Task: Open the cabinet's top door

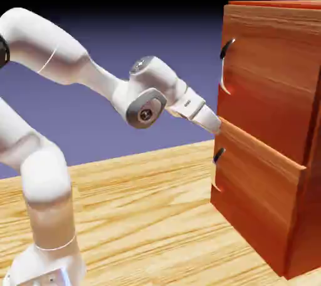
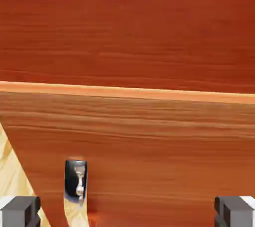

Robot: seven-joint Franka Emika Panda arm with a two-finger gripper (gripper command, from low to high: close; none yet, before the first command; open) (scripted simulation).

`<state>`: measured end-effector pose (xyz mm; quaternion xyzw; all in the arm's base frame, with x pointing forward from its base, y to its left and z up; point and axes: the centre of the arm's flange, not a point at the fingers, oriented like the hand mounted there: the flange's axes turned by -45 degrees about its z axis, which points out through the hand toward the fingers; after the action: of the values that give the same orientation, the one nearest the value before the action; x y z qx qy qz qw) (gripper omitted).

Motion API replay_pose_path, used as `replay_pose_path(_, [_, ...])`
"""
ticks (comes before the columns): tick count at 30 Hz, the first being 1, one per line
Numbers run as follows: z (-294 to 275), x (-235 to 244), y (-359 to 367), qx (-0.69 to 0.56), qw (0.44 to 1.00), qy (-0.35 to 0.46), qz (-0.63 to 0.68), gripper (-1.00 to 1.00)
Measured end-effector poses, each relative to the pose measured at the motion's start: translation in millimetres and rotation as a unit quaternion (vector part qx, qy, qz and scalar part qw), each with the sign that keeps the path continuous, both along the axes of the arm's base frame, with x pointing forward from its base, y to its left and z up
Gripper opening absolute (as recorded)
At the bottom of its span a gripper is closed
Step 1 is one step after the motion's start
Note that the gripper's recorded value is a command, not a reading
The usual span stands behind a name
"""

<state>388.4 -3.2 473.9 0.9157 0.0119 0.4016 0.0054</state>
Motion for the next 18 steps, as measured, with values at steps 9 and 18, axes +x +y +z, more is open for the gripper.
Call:
replay_pose_path(9, [45.8, -9.8, -18.2, 0.021, 0.998, -0.052, -0.031, 0.00])
replay_pose_path(18, [79.7, -24.1, -22.1, 0.037, 0.992, -0.109, -0.047, 0.00])
